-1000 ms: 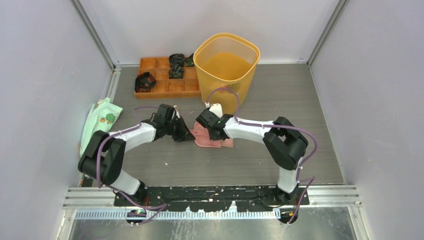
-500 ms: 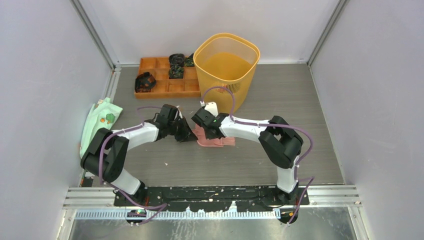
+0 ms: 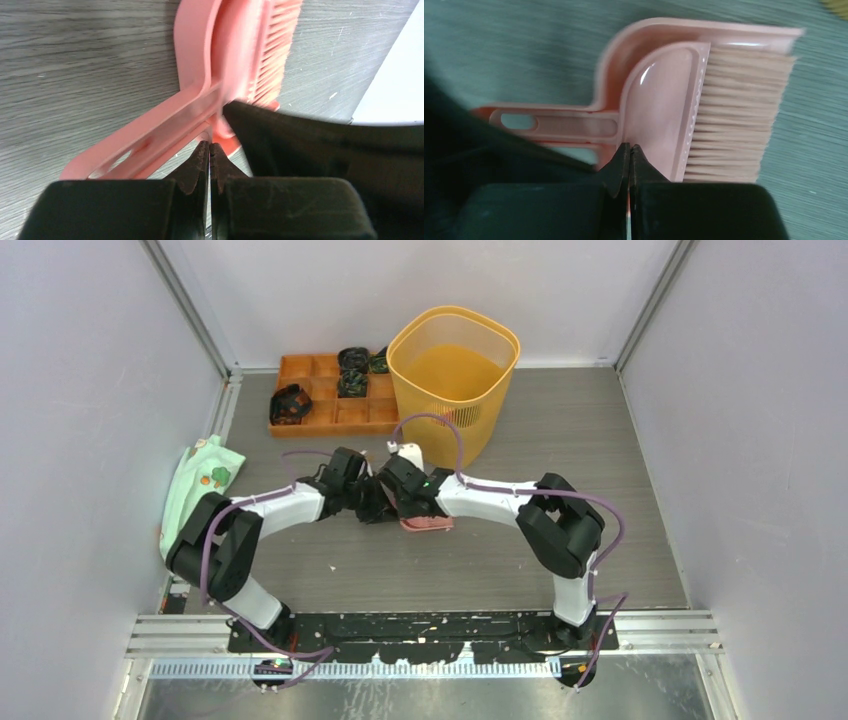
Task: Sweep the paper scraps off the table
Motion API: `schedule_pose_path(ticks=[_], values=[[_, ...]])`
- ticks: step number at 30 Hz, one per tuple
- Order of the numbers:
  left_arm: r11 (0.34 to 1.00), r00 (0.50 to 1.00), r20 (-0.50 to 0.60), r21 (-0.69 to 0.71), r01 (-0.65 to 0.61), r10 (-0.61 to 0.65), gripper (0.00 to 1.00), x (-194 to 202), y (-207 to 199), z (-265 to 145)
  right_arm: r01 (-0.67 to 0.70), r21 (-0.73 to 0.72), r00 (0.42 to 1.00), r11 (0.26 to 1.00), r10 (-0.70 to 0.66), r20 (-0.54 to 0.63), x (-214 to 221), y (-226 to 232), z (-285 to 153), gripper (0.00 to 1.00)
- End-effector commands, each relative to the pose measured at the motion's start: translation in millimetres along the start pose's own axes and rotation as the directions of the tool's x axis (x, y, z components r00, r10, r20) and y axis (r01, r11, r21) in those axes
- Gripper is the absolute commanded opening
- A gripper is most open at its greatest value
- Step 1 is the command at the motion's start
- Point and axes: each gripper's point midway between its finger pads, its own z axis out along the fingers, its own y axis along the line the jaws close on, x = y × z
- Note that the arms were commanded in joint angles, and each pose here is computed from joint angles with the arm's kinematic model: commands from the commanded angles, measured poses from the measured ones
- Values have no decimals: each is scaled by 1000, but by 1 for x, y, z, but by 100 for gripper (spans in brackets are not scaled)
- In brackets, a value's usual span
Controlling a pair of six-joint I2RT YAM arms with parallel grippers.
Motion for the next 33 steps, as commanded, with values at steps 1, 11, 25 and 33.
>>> schedule_pose_path(ticks=[1, 11, 25, 33], values=[[996, 999, 20, 73, -45, 43, 3, -4, -27, 6, -3, -285, 1000, 958, 9, 20, -7, 78, -23, 1], [994, 996, 36, 70, -80, 78, 27, -6, -38, -15, 16, -119, 995, 993, -4, 98, -24, 40, -52, 10], [939, 825, 463, -261, -222, 324, 100, -47, -25, -179, -238, 227, 846, 944, 86, 527, -66, -133, -172, 100], [860, 629, 668, -510, -1, 397, 100, -87, 41, -210, -395, 216, 727, 893, 159, 668, -28, -240, -157, 100]])
